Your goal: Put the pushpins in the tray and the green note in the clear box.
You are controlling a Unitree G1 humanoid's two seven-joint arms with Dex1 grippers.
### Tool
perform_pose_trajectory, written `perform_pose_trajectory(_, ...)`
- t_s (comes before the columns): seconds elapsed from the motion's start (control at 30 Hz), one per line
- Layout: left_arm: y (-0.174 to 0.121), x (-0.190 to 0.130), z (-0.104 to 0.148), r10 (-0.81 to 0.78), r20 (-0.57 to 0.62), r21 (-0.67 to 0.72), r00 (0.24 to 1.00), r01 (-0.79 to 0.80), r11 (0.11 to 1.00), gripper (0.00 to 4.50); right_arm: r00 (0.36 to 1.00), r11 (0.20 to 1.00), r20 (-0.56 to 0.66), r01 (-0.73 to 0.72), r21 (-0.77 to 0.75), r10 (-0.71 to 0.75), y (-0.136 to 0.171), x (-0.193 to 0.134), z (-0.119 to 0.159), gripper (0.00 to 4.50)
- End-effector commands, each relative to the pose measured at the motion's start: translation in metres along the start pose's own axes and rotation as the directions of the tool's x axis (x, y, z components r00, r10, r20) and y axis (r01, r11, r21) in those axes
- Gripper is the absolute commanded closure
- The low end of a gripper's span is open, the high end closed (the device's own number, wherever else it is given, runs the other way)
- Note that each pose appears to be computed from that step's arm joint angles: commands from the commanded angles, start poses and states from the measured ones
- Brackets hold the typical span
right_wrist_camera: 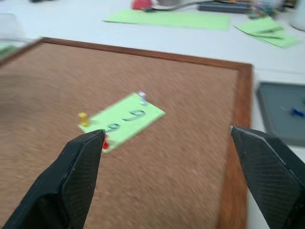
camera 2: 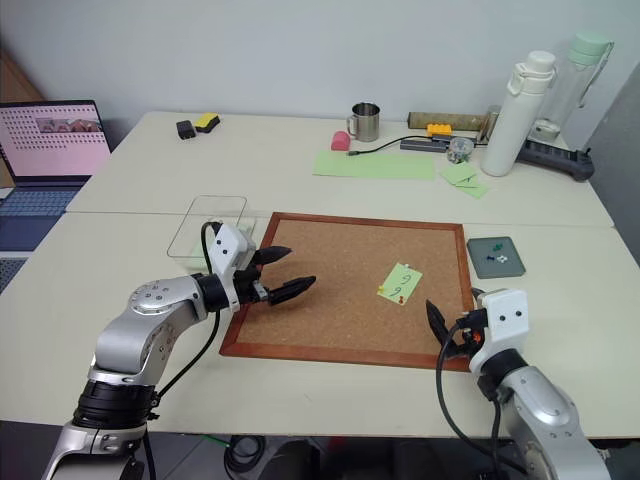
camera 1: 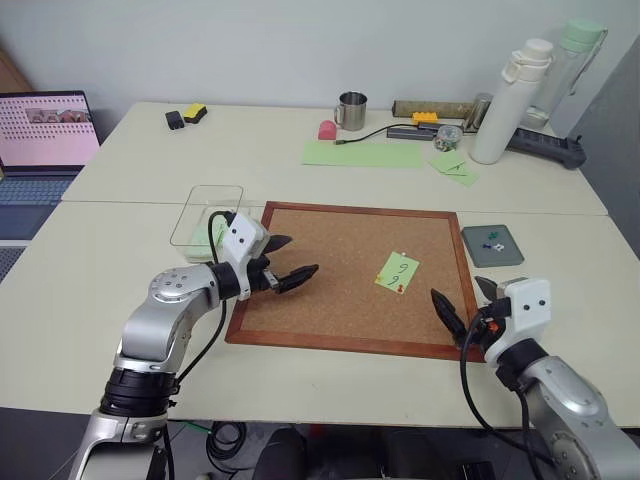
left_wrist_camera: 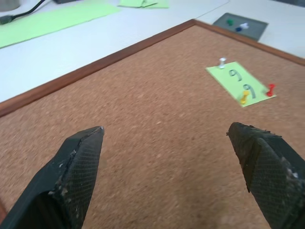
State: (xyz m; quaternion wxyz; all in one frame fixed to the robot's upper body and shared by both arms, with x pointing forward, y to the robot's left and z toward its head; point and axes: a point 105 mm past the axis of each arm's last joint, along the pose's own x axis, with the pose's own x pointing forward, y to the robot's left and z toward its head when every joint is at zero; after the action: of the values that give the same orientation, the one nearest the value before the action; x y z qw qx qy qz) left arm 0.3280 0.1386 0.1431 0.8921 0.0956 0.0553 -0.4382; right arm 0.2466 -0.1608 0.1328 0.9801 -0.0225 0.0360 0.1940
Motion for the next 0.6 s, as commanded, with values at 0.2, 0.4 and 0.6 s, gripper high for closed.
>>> perform_pose_trajectory(0.2,-0.006,0.004,0.019,-0.053,0.051,0.05,0.997,0.05,0.998,0.23,0.986,0.987,0.031,-0.162,-0.02,0.162,-0.01,0.019,0.015,0.09)
perform_pose_trajectory(0.4,-0.007,0.005,0.017,-0.051,0.087,0.022,0.995,0.049,0.999,1.4,0.975,0.974,0.018,-0.222,-0.035,0.223,-0.005,0.044,0.014,0.09)
perform_pose_trajectory(0.6,-0.013,0.007,0.01,-0.072,0.093,-0.007,0.993,0.073,0.997,2.47,0.969,0.969,0.022,-0.244,-0.043,0.245,0.002,0.059,0.017,0.09)
